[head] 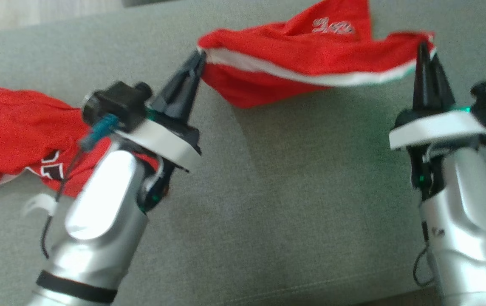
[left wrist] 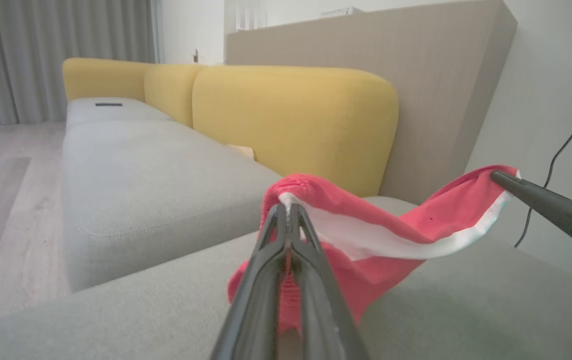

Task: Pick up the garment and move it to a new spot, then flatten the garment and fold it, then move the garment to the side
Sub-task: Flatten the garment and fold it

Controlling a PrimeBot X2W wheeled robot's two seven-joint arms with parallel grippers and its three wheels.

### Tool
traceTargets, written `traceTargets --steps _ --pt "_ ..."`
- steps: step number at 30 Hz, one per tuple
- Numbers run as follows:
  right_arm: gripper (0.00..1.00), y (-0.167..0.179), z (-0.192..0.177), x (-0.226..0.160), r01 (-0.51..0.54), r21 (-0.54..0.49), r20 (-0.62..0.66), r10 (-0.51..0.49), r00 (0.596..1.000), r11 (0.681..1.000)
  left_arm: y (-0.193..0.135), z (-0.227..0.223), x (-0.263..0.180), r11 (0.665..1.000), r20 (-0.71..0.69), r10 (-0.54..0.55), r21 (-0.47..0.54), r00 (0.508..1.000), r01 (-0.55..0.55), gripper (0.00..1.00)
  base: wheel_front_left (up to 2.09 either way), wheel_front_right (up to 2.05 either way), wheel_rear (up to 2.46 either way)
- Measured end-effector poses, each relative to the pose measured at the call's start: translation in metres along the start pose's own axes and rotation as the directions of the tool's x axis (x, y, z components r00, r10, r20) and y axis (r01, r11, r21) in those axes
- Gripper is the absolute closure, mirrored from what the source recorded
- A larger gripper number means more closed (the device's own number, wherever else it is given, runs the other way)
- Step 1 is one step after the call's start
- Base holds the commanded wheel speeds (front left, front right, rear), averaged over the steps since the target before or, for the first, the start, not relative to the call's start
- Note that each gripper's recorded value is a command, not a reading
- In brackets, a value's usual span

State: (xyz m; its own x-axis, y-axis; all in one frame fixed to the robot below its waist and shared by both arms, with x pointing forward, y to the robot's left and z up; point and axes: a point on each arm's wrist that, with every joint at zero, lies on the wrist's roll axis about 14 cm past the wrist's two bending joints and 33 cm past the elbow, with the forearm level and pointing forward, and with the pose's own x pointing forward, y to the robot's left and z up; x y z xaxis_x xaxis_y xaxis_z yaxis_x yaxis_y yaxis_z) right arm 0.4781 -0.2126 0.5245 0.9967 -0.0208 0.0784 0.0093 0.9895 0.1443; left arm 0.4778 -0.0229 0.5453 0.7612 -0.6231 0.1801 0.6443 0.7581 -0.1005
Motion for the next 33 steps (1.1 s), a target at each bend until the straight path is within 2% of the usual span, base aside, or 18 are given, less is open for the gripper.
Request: traceTargets --steps 3,7,10,14,16,20,24,28,33 --pt "1.00 0.020 0.048 0.010 -0.057 -0.006 0.110 0.057 0.992 0.998 0.008 0.035 -0.001 0.999 0.086 0.029 0.015 0.996 -0.030 1.00 0.00 0.00 0.00" --pt "1.00 0.042 0.112 0.012 -0.120 -0.042 0.241 0.127 0.962 0.992 0.012 0.076 -0.007 0.997 0.170 0.037 0.067 0.985 -0.049 1.00 0.00 0.00 0.00" --pt "1.00 0.049 0.146 0.003 -0.136 -0.067 0.291 0.149 0.945 0.988 0.011 0.108 -0.012 0.992 0.235 0.029 0.114 0.972 -0.057 1.00 0.00 0.00 0.00" --pt "1.00 0.050 0.180 -0.016 -0.131 -0.077 0.329 0.149 0.932 0.988 0.006 0.142 -0.025 0.989 0.291 0.035 0.128 0.956 -0.076 1.00 0.00 0.00 0.00" --pt "1.00 0.045 0.183 -0.029 -0.115 -0.085 0.314 0.136 0.940 0.990 0.003 0.150 -0.034 0.989 0.292 0.044 0.125 0.955 -0.084 1.00 0.00 0.00 0.00" --pt "1.00 0.034 0.164 -0.045 -0.079 -0.091 0.225 0.098 0.970 0.993 0.000 0.137 -0.050 0.991 0.226 0.060 0.100 0.972 -0.085 1.00 0.00 0.00 0.00" --pt "1.00 0.026 0.159 -0.038 -0.051 -0.100 0.181 0.068 0.981 0.994 0.009 0.132 -0.044 0.989 0.177 0.053 0.125 0.983 -0.076 1.00 0.00 0.00 0.00" --pt "1.00 0.025 0.160 -0.001 -0.047 -0.101 0.168 0.064 0.984 0.994 0.028 0.138 -0.013 0.986 0.163 0.033 0.159 0.986 -0.059 1.00 0.00 0.00 0.00" --pt "1.00 0.033 0.172 0.077 -0.046 -0.151 0.203 0.077 0.976 0.987 0.075 0.143 0.048 0.972 0.152 0.034 0.225 0.988 -0.068 1.00 0.00 0.00 0.00"
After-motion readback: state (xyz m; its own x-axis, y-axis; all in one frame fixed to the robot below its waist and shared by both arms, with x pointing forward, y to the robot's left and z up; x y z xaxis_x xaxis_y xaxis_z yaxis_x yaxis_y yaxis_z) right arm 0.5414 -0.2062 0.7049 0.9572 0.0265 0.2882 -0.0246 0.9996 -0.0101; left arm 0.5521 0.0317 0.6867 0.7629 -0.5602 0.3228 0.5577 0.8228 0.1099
